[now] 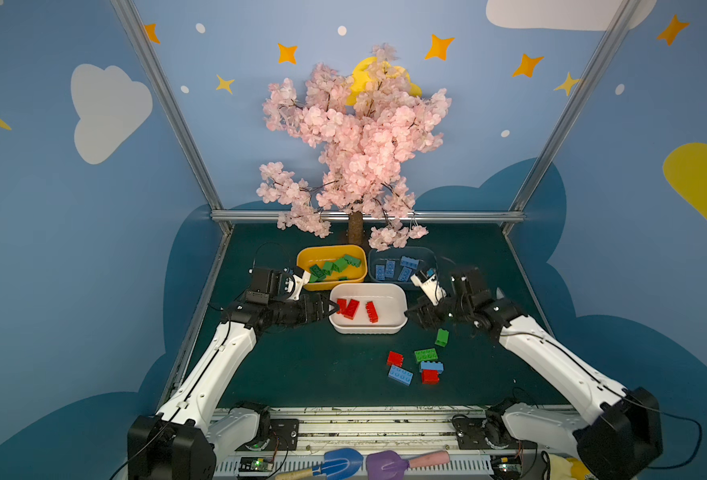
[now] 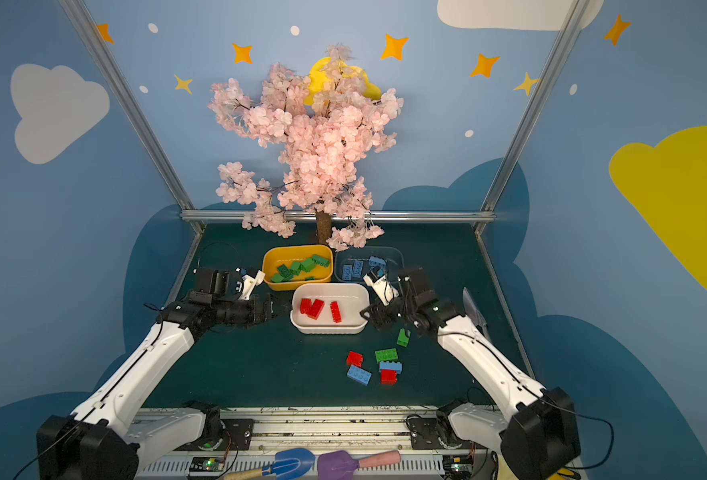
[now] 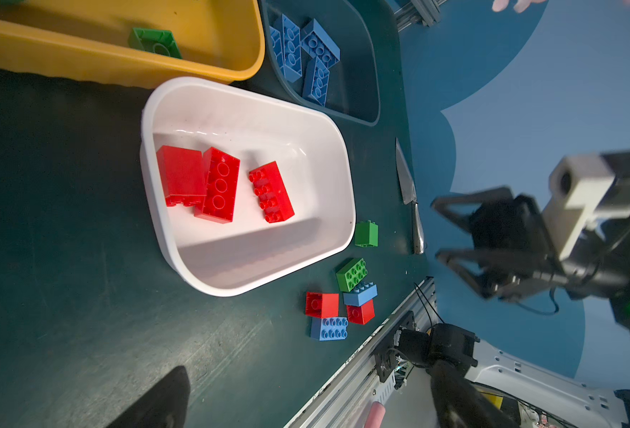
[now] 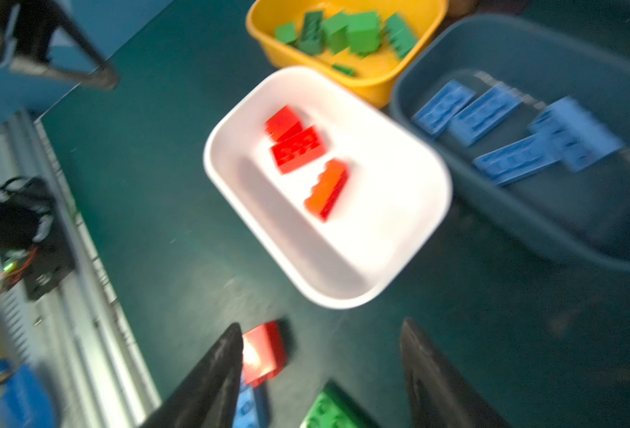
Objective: Sort the legos into containers by color
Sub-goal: 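Return the right gripper to the pile and grasp a red 2x2 brick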
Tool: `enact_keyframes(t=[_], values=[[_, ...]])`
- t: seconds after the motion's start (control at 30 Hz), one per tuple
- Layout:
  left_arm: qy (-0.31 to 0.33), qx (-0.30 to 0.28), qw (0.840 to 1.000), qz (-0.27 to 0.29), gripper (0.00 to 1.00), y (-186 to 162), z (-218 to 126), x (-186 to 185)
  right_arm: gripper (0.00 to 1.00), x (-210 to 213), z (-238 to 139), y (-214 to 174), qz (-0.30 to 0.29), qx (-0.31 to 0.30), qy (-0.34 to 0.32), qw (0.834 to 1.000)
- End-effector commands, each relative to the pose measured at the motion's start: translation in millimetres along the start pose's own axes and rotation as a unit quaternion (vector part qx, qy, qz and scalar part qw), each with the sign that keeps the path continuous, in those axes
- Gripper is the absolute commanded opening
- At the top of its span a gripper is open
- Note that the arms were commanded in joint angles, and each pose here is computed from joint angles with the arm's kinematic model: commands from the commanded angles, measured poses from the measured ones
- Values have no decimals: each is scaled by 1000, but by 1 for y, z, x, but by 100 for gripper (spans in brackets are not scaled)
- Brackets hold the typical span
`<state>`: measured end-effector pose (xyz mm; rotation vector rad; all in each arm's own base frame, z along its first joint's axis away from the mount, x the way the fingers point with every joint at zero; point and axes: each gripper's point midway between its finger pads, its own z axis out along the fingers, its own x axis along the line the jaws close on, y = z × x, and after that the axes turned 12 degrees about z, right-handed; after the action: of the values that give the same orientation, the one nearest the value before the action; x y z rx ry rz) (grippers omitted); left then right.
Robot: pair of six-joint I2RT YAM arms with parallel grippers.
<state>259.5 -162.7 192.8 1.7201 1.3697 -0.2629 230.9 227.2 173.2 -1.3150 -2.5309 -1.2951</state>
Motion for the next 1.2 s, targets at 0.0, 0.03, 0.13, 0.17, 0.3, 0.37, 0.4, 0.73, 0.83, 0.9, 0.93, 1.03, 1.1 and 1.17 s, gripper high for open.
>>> enact_keyframes(t=[0.0, 0.03, 0.13, 0.17, 0.3, 0.37, 0.4, 0.73, 0.83, 0.9, 0.93, 1.03, 1.1, 1.17], values=[[-6, 1, 1000, 10, 100, 0, 2, 2, 66, 20, 3, -27, 1, -5, 23, 1000], [-6, 2, 1000, 10, 100, 1, 3, 2, 66, 23, 5, -35, -23, 3, 20, 1000], [-4, 0, 1000, 11, 100, 1, 2, 2, 65, 27, 11, -62, -94, 60, 16, 994], [-3, -1, 1000, 10, 100, 0, 2, 2, 65, 27, 14, -69, -115, 74, 15, 990], [-2, 1, 1000, 5, 100, -2, 3, 4, 63, 26, 26, -87, -188, 109, 22, 976], [-1, 1, 1000, 5, 100, -2, 2, 4, 62, 22, 34, -104, -207, 135, 26, 969], [1, 0, 1000, 7, 100, -3, 1, 4, 62, 21, 38, -107, -216, 142, 26, 966], [7, 6, 1000, 4, 100, -5, 1, 6, 56, 5, 66, -110, -238, 198, -17, 951], [7, 7, 1000, 2, 100, -5, 1, 6, 53, 2, 70, -111, -240, 212, -23, 947], [8, 7, 1000, 1, 100, -5, 1, 7, 51, 0, 73, -110, -245, 214, -29, 945], [8, 6, 1000, 3, 100, -5, 1, 6, 50, -1, 74, -108, -247, 215, -30, 944], [9, 6, 1000, 3, 99, -5, 0, 6, 49, 0, 77, -106, -248, 222, -29, 942], [9, 7, 1000, 2, 100, -5, 0, 6, 49, 0, 79, -108, -249, 230, -28, 940], [10, 8, 1000, 2, 99, -6, 0, 7, 49, 2, 79, -110, -250, 237, -23, 939]])
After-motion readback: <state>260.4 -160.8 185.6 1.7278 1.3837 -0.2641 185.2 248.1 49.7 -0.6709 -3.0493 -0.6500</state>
